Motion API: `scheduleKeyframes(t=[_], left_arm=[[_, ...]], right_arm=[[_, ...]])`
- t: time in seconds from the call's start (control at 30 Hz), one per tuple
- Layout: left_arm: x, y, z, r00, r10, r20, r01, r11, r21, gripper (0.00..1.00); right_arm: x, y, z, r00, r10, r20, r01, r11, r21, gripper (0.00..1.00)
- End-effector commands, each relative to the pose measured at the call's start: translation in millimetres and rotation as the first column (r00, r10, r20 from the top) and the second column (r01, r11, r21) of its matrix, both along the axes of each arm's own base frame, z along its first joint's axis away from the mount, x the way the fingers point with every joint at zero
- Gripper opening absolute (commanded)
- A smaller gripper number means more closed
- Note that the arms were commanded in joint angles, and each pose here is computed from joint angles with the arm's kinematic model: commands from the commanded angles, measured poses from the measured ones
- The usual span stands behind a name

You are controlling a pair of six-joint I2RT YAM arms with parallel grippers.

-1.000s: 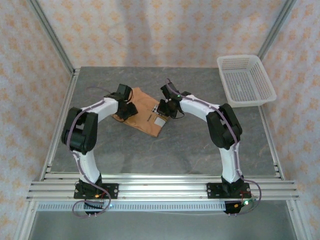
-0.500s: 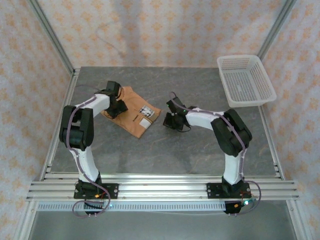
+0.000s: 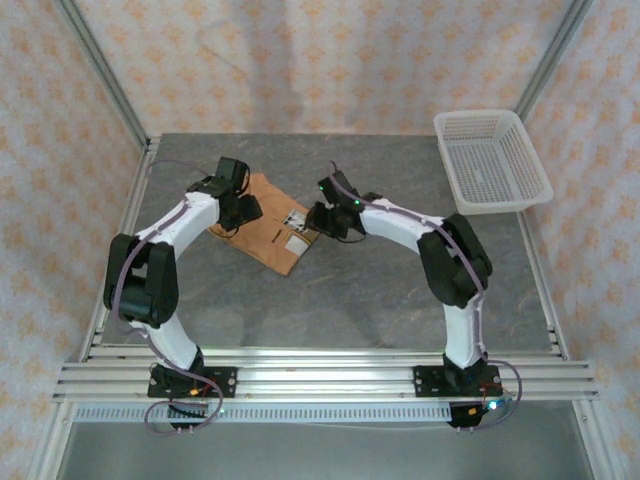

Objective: Fold the inside-out t-shirt

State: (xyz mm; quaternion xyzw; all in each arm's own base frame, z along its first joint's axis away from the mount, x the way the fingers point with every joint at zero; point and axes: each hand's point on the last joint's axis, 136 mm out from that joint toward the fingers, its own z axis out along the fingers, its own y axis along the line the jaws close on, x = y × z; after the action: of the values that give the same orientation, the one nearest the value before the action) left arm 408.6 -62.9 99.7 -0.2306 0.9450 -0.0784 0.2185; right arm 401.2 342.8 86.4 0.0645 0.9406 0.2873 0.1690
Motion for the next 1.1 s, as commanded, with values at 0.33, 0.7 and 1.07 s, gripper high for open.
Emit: scheduleKeyframes(t=[0.33, 0.7, 1.07], left_arm=[[7, 41, -75, 0.983, 0.078, -0.166, -0.071, 0.996, 0.049, 0.49], [28, -53, -57, 0.984, -0.153, -0.086, 0.152, 0.988, -0.016, 0.47], [52, -44, 56, 0.980, -0.184, 0.075, 0.186, 0.982, -0.022, 0.63]], right_arm=[[-2, 5, -113, 0.975, -0.006, -0.222, -0.022, 0.992, -0.125, 0.25], [-130, -45, -94, 0.976, -0.005, -0.217, -0.024, 0.991, -0.130, 0.24], [-83, -39, 4, 0.998, 0.050, 0.038, -0.043, 0.985, -0.167, 0.37]])
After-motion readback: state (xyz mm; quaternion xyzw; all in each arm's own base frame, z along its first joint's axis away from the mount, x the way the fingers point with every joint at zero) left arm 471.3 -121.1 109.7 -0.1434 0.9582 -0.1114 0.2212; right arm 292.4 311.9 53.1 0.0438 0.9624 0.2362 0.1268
